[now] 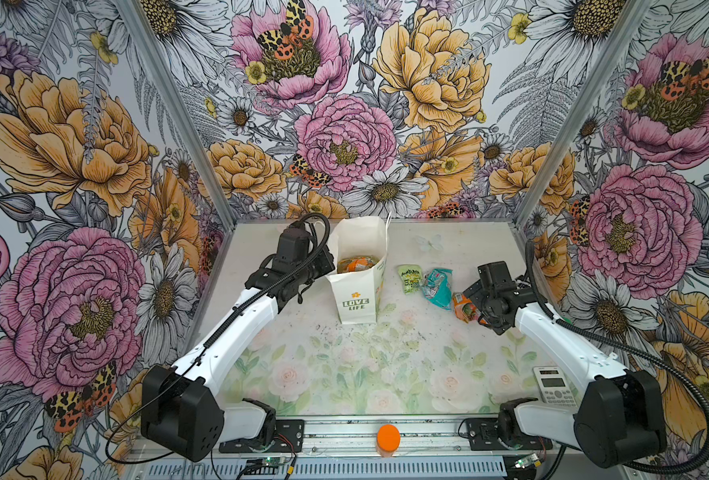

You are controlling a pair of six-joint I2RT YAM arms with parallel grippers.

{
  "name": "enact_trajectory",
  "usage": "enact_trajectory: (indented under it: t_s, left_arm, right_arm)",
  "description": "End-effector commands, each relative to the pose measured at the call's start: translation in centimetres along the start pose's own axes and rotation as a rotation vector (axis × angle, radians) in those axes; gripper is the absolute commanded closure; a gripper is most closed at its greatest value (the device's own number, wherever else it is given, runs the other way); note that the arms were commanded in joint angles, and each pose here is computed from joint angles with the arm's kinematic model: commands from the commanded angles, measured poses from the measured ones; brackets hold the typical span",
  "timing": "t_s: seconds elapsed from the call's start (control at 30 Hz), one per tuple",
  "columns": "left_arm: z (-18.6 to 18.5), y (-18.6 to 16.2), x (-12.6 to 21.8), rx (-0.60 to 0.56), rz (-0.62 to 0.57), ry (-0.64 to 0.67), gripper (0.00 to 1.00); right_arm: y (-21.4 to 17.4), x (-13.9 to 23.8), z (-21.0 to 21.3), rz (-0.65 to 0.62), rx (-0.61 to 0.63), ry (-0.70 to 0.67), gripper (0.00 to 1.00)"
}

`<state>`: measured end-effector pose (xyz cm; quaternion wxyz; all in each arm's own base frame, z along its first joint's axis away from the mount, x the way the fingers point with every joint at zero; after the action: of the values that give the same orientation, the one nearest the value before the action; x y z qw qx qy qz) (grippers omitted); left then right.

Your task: Place the snacks into the paper bag

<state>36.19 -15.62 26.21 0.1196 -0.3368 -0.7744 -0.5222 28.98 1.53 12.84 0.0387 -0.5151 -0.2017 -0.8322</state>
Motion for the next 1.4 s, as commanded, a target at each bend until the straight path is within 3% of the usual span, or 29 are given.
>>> enact_trajectory:
  t_s: [0.0,0.67,1.37]
  left_arm:
    - [0.7,-0.5,0.6,0.000,0.009,0.010,1.00]
    - [1.2,-0.5,0.6,0.007,0.009,0.016,1.00]
    - [2.1,-0.6,0.8,0.022,0.003,0.029,1.00]
  right_arm:
    - [-0.2,-0.6,-0.2,0.020,-0.024,-0.006,0.00]
    - [-0.6,-4.8,-0.7,0.078,-0.053,-0.076,0.00]
    - [-1.1,-9.7,-1.7,0.124,0.000,-0.179,0.01]
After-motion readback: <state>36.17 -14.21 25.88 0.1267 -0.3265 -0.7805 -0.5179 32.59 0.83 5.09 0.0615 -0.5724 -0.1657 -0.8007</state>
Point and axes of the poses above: each gripper's point midway between its finger pads, its own x axis back along the fingers, its own z axis along the line the jaws close on, y = z × x, the point moved 2 cm from there along x, back along the fingers, and after that the axes turned 14 degrees about -x, right-handed, at the moved point
